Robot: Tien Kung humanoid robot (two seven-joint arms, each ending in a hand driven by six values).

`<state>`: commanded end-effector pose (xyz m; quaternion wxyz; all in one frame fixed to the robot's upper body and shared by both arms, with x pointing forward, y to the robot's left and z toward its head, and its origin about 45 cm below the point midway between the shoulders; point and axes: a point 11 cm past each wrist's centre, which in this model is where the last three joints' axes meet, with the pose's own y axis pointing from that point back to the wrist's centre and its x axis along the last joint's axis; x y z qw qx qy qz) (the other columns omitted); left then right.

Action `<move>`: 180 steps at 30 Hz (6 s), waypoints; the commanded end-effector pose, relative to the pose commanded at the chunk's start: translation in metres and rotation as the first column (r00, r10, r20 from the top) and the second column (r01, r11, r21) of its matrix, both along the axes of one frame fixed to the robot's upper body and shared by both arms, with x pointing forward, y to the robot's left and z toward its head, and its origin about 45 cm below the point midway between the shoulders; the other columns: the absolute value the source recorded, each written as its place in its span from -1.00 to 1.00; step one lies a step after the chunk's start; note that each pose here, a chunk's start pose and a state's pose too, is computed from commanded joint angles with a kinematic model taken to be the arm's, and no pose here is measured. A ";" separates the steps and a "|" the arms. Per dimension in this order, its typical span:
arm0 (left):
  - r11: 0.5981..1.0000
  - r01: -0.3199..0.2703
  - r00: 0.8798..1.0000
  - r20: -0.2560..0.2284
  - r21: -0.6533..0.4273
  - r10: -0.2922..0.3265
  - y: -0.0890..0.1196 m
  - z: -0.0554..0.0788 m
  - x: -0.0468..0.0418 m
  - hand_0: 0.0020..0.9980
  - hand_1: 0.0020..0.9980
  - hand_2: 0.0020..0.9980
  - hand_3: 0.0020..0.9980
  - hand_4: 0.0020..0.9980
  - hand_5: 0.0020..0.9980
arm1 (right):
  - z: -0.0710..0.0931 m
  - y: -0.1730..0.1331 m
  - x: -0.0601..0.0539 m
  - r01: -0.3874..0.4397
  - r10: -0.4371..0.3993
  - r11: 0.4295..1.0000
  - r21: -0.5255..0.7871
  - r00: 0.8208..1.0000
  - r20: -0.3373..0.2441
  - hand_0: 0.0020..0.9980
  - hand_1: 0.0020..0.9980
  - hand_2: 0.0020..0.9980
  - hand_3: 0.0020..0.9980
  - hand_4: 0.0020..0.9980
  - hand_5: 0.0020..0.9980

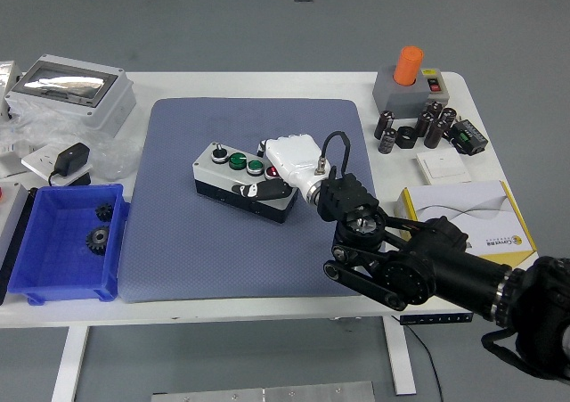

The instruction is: Pick up the button,place it on the desk,press the button,press the button

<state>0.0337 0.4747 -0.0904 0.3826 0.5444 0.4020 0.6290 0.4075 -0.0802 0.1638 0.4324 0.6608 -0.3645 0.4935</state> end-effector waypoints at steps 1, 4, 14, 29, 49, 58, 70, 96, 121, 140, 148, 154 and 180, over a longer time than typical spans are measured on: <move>1.000 0.000 1.000 0.000 0.000 0.000 0.000 0.000 0.0000 0.32 0.27 0.23 0.46 0.64 0.24 | 0.000 0.000 0.000 0.001 -0.001 1.000 0.005 1.000 0.000 -0.76 -0.58 -0.42 -0.15 -0.86 -1.00; 1.000 0.001 1.000 0.001 0.000 -0.001 0.000 0.000 0.0001 0.32 0.26 0.23 0.46 0.66 0.26 | 0.000 -0.001 0.000 0.003 -0.003 1.000 0.015 1.000 0.002 -0.75 -0.58 -0.43 -0.17 -0.87 -1.00; 1.000 0.001 1.000 -0.001 -0.001 -0.001 -0.001 -0.001 -0.0008 0.32 0.27 0.23 0.46 0.67 0.28 | -0.003 0.008 -0.010 -0.039 0.039 0.998 0.043 0.999 -0.001 -0.75 -0.58 -0.44 -0.18 -0.89 -1.00; 1.000 0.002 1.000 -0.001 -0.001 -0.002 -0.002 -0.001 -0.0013 0.32 0.27 0.23 0.46 0.69 0.29 | -0.006 0.017 -0.031 -0.136 0.136 0.988 0.073 0.991 0.009 -0.75 -0.58 -0.45 -0.21 -0.96 -1.00; 1.000 0.004 1.000 -0.001 -0.009 -0.004 -0.006 -0.003 -0.0011 0.32 0.27 0.23 0.46 0.71 0.30 | -0.012 0.002 -0.045 -0.337 0.337 0.941 -0.025 0.933 0.125 -0.75 -0.57 -0.45 -0.23 -1.00 -1.00; 1.000 0.005 1.000 -0.002 -0.009 -0.005 -0.007 -0.003 -0.0019 0.32 0.27 0.23 0.46 0.71 0.31 | -0.013 -0.003 -0.044 -0.356 0.360 0.933 -0.051 0.922 0.141 -0.75 -0.57 -0.45 -0.23 -1.00 -1.00; 1.000 0.007 1.000 -0.002 -0.010 -0.007 -0.007 -0.003 -0.0010 0.32 0.27 0.23 0.46 0.72 0.31 | 0.006 0.004 -0.040 -0.408 0.413 0.910 -0.071 0.890 0.194 -0.73 -0.56 -0.45 -0.23 -1.00 -1.00; 1.000 0.007 1.000 -0.004 -0.015 -0.007 -0.008 -0.004 -0.0039 0.32 0.27 0.23 0.46 0.72 0.31 | 0.048 -0.026 -0.028 -0.222 0.213 0.949 0.223 0.975 0.065 -0.69 -0.53 -0.44 -0.21 -0.98 -1.00; 1.000 -0.004 1.000 -0.006 -0.015 0.004 -0.009 -0.005 -0.0069 0.32 0.27 0.23 0.46 0.72 0.31 | 0.092 -0.037 -0.081 -0.258 0.368 0.900 0.351 0.881 -0.298 -0.80 -0.61 -0.49 0.36 0.03 -0.18; 1.000 -0.004 1.000 0.000 -0.015 0.004 -0.009 -0.004 -0.0051 0.32 0.26 0.23 0.46 0.71 0.32 | 0.056 -0.029 -0.079 -0.253 0.312 0.943 0.217 0.898 -0.311 -0.82 -0.65 -0.56 0.37 0.42 1.00; 1.000 -0.002 1.000 0.001 -0.015 0.002 -0.008 -0.004 -0.0053 0.32 0.26 0.23 0.46 0.71 0.33 | 0.048 -0.016 -0.079 -0.263 0.318 0.942 0.208 0.898 -0.304 -0.85 -0.66 -0.57 0.36 0.41 1.00; 1.000 -0.002 1.000 0.001 -0.016 0.002 -0.009 -0.004 -0.0052 0.32 0.26 0.23 0.46 0.70 0.33 | 0.043 -0.009 -0.078 -0.265 0.320 0.941 0.209 0.897 -0.304 -0.85 -0.66 -0.57 0.36 0.40 1.00; 1.000 0.008 1.000 0.018 -0.021 -0.007 -0.010 -0.006 -0.0064 0.32 0.26 0.22 0.46 0.70 0.36 | 0.076 -0.023 -0.065 -0.186 0.311 0.853 0.487 0.931 -0.189 -0.85 -0.66 -0.58 0.34 0.34 1.00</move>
